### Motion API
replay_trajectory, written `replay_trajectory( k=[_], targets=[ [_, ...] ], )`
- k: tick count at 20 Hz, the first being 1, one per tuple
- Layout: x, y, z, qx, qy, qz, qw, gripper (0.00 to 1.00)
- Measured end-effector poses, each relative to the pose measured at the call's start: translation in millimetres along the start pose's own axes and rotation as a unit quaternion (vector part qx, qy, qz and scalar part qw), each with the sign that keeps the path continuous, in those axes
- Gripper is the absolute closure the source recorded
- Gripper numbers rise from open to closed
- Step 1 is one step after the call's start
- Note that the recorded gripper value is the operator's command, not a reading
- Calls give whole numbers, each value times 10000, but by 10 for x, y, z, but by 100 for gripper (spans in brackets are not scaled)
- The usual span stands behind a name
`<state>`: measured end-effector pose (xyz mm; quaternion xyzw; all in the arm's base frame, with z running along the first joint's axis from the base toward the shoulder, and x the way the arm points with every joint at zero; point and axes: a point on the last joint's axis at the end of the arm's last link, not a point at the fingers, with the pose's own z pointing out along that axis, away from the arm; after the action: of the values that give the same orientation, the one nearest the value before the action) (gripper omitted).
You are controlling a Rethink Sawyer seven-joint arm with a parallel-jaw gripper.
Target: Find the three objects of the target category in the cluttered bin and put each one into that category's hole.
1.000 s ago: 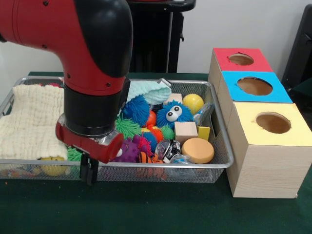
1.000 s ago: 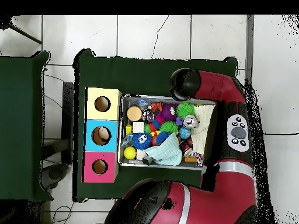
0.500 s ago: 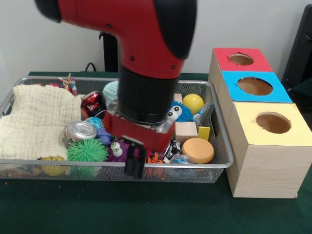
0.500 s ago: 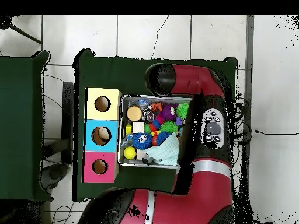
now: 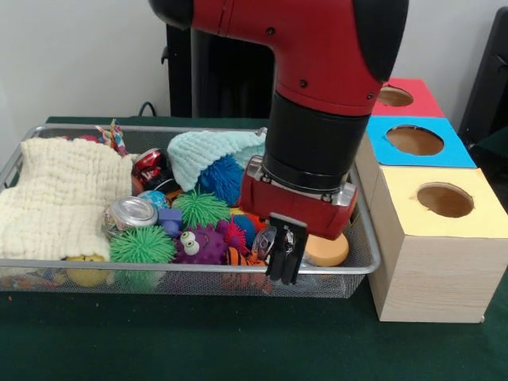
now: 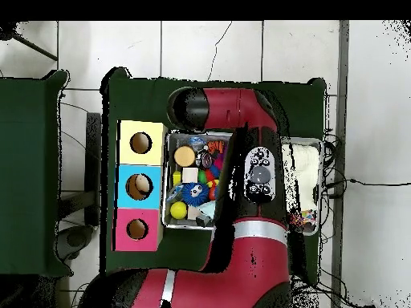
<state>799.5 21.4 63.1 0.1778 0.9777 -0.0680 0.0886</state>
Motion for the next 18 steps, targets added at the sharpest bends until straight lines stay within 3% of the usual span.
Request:
replay_trajectory(
  k=[5, 11, 18],
  targets=[
    [-23, -122, 69, -68, -109, 113, 9999, 100],
    [-31, -558, 277, -96, -228, 379, 9990, 100],
    [122, -773, 332, -64, -105, 483, 9988, 100]
  ],
)
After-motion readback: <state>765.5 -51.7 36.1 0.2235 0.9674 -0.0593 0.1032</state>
